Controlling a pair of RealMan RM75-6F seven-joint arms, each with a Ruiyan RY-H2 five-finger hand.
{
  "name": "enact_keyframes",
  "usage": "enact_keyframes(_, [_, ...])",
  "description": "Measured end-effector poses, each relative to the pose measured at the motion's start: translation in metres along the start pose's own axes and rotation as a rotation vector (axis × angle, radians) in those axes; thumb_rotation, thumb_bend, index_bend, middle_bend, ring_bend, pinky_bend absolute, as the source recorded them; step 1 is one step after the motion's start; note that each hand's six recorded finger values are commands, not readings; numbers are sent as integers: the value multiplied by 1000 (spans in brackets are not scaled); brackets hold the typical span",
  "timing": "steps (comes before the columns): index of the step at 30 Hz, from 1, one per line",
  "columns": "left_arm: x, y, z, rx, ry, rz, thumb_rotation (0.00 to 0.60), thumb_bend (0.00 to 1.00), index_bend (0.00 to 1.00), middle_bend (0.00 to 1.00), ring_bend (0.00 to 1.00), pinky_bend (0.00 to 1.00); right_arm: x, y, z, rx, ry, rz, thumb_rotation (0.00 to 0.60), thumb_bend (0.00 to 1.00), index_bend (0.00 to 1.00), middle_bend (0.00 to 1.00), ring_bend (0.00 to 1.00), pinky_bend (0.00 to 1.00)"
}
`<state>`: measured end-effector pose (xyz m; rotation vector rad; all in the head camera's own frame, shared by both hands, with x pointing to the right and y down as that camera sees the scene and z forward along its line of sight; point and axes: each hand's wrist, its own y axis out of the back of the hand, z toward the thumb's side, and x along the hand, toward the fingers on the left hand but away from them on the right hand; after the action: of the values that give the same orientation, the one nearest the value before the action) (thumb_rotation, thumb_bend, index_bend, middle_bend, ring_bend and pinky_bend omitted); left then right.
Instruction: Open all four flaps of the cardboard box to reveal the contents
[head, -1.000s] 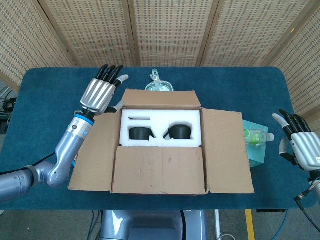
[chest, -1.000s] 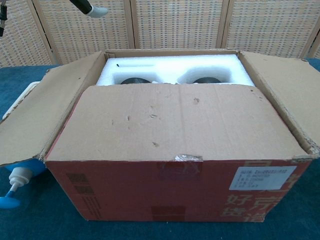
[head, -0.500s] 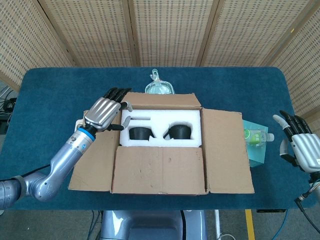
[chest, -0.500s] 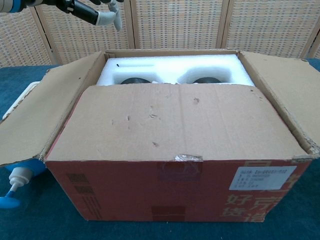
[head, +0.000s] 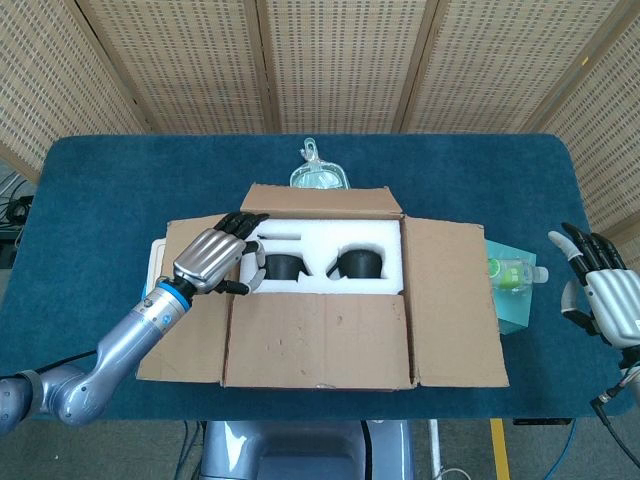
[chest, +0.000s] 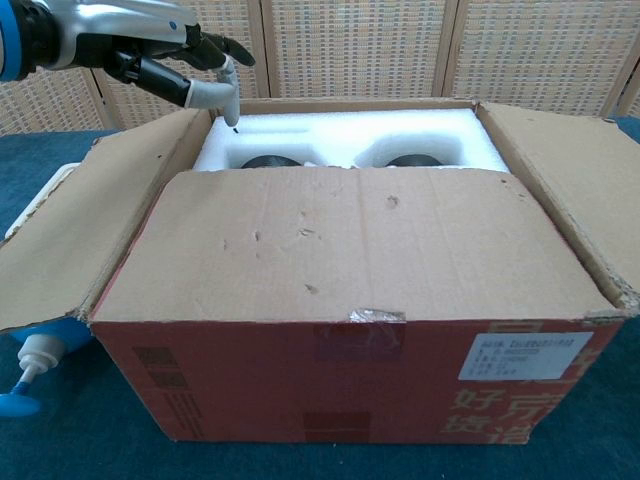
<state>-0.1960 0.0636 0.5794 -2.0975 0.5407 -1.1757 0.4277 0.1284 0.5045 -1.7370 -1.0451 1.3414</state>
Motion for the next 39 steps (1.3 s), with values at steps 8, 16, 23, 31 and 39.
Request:
enact_keyframes(8, [-5, -18, 6, -9, -22, -35, 259, 481, 437, 0, 0, 0, 2, 1, 0, 0, -1, -3, 600, 878, 2, 0, 0, 0])
enact_keyframes(16, [-5, -32, 12, 6, -38, -51, 259, 476, 437, 0, 0, 0, 4, 2, -3, -3, -9, -7, 600, 878, 2, 0, 0, 0])
enact_keyframes(23, [-6, -37, 16, -5, -44, -77, 258, 469, 437, 0, 0, 0, 6, 3, -5, -5, -14, -9, 600, 878, 2, 0, 0, 0])
enact_keyframes(31, [-8, -36, 18, -50, -43, -94, 255, 473, 438, 0, 0, 0, 5, 3, -6, -6, -15, -10, 600, 878, 2, 0, 0, 0])
enact_keyframes(39, [-15, -27, 24, -189, -62, -121, 237, 482, 438, 0, 0, 0, 3, 1, -5, -4, -16, -5, 600, 878, 2, 0, 0, 0])
